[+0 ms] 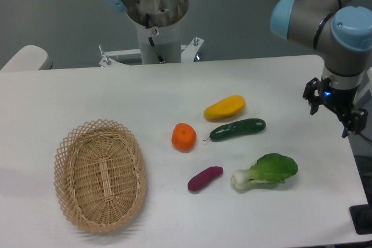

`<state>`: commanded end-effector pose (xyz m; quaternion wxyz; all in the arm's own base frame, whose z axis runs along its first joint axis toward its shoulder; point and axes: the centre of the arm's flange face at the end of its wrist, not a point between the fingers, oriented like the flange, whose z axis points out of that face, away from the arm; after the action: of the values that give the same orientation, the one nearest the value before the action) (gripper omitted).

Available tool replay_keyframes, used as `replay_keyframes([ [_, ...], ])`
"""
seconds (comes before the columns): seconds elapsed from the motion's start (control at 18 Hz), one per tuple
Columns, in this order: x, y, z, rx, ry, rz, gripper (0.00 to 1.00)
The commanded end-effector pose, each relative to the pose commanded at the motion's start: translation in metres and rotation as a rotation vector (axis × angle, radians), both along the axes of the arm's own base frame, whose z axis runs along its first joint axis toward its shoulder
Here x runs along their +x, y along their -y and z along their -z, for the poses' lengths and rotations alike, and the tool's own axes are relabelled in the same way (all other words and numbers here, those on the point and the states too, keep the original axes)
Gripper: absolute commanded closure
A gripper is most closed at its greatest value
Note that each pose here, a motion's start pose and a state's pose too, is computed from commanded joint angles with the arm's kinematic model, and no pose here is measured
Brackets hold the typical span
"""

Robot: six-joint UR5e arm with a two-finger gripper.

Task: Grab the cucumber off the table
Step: 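Move the open gripper toward the green cucumber and lower it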

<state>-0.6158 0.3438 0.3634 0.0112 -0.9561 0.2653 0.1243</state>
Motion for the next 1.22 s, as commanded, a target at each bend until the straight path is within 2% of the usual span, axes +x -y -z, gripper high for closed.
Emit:
replay_keyframes([
  [0.5, 0.008, -0.003, 0.018, -0.009, 0.026, 0.009, 0.00],
  [0.94, 0.023, -0.007, 0.066, -0.026, 0.087, 0.006, 0.00],
  [1.22, 0.034, -0.004, 0.106, -0.035, 0.090, 0.024, 0.00],
])
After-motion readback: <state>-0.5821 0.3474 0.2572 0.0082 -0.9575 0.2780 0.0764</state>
